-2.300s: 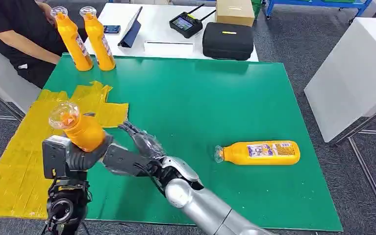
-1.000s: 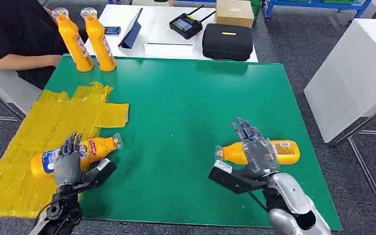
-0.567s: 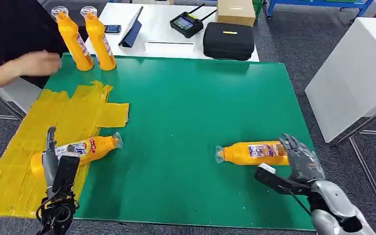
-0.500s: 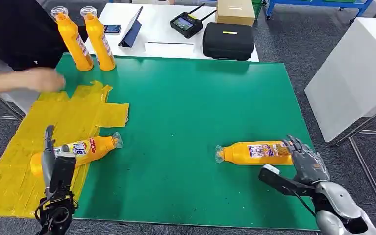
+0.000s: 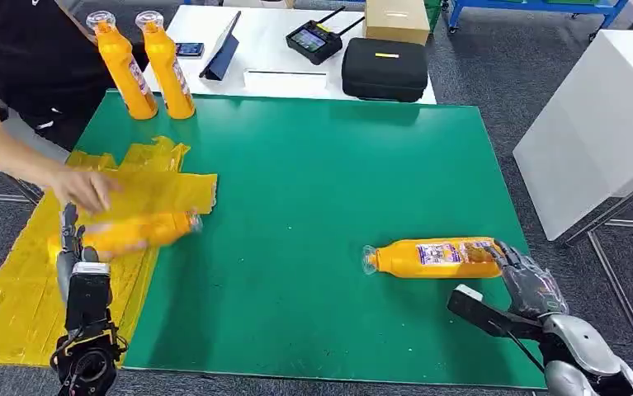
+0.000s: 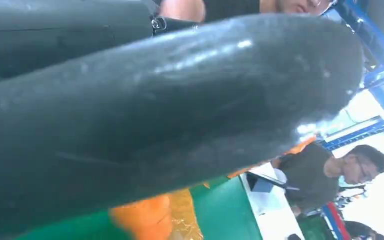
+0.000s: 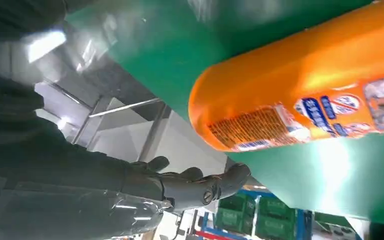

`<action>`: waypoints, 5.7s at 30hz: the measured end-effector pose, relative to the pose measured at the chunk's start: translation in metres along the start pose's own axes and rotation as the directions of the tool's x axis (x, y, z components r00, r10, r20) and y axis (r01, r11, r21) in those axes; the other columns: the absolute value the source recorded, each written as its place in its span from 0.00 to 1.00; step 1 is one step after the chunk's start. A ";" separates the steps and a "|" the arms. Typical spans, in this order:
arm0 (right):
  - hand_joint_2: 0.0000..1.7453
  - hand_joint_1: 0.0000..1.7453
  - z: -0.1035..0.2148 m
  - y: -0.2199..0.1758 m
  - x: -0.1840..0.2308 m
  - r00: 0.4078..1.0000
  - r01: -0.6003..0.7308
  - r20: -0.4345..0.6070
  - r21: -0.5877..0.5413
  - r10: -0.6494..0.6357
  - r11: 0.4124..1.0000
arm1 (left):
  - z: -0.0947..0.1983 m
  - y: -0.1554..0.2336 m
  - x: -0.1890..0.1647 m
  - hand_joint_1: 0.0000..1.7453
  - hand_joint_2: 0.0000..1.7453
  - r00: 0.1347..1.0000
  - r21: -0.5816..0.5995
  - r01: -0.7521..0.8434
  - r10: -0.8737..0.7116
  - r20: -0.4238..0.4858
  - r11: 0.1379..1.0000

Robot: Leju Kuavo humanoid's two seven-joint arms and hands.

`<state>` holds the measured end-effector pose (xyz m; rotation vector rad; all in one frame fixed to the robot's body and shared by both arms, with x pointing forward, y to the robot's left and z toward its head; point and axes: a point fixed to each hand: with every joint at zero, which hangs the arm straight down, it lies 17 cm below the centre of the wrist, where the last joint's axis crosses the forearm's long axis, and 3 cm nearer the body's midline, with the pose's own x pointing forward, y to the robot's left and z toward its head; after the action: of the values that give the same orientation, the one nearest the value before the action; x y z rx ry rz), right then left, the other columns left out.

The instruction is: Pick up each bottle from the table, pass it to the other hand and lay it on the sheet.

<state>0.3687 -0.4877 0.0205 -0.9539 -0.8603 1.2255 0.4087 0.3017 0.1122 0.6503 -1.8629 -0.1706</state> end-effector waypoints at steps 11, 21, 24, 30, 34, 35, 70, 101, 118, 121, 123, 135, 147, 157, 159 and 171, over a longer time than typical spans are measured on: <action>1.00 0.00 -0.002 0.004 -0.014 1.000 -0.022 -0.015 0.023 0.022 0.999 | -0.004 0.000 0.003 0.00 0.00 0.999 -0.010 -0.028 0.028 0.030 1.000; 1.00 0.00 -0.028 -0.012 -0.027 0.999 -0.033 -0.006 0.014 0.033 0.999 | -0.001 -0.002 -0.002 0.00 0.00 0.998 -0.014 -0.056 0.057 0.026 0.998; 1.00 0.00 -0.036 -0.018 -0.025 0.999 -0.037 -0.006 0.000 0.037 0.999 | 0.000 -0.003 -0.003 0.00 0.00 0.998 -0.016 -0.058 0.058 0.024 0.998; 1.00 0.00 -0.049 -0.026 -0.019 0.999 -0.050 0.000 -0.005 0.050 0.999 | 0.001 -0.004 -0.002 0.00 0.00 0.998 -0.018 -0.057 0.057 0.027 0.998; 1.00 0.00 -0.053 -0.025 -0.016 0.999 -0.053 0.003 0.002 0.053 0.999 | 0.001 -0.004 -0.002 0.00 0.00 0.998 -0.017 -0.055 0.056 0.027 0.998; 1.00 0.00 -0.053 -0.024 -0.016 0.998 -0.055 0.003 0.004 0.055 0.998 | 0.001 -0.004 -0.002 0.00 0.00 0.998 -0.016 -0.055 0.056 0.027 0.998; 1.00 1.00 -0.084 0.059 0.106 0.950 0.195 0.173 0.324 -0.260 0.926 | -0.006 -0.042 0.002 0.00 1.00 0.977 -0.130 -0.212 0.205 -0.062 0.969; 1.00 1.00 -0.004 -0.034 0.438 0.171 0.700 0.406 0.592 -0.898 0.400 | 0.023 -0.145 0.116 0.00 1.00 0.665 -0.422 -0.732 0.696 -0.270 0.535; 1.00 1.00 0.022 -0.050 0.520 0.154 0.650 0.419 0.639 -0.895 0.411 | 0.017 -0.172 0.158 0.00 1.00 0.650 -0.472 -0.731 0.712 -0.264 0.492; 1.00 1.00 0.025 -0.043 0.530 0.181 0.632 0.417 0.644 -0.891 0.430 | 0.014 -0.171 0.156 0.00 1.00 0.656 -0.461 -0.731 0.705 -0.269 0.504; 1.00 1.00 0.033 -0.033 0.545 0.216 0.605 0.420 0.651 -0.881 0.459 | 0.009 -0.167 0.150 0.00 1.00 0.660 -0.436 -0.733 0.701 -0.271 0.522; 1.00 1.00 0.053 -0.011 0.582 0.305 0.527 0.420 0.673 -0.855 0.519 | 0.011 -0.149 0.116 1.00 1.00 0.671 -0.340 -0.739 0.678 -0.301 0.581; 1.00 1.00 0.059 -0.010 0.595 0.334 0.469 0.433 0.694 -0.837 0.546 | 0.014 -0.127 0.103 1.00 1.00 0.669 -0.252 -0.743 0.689 -0.279 0.620; 0.00 0.00 0.061 -0.011 0.600 0.346 0.447 0.452 0.691 -0.822 0.568 | 0.014 -0.118 0.099 1.00 1.00 0.669 -0.222 -0.743 0.692 -0.273 0.631; 0.00 0.00 0.061 -0.010 0.601 0.346 0.451 0.449 0.690 -0.824 0.566 | 0.013 -0.117 0.098 1.00 1.00 0.671 -0.217 -0.741 0.690 -0.273 0.635; 0.00 0.00 0.067 -0.004 0.598 0.346 0.441 0.491 0.667 -0.799 0.601 | 0.011 -0.094 0.091 1.00 1.00 0.785 -0.177 -0.617 0.587 -0.196 0.767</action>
<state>0.3948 0.1115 0.0660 0.4014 -1.3869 0.9827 0.4093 0.1746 0.1437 -0.1248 -1.7972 0.0799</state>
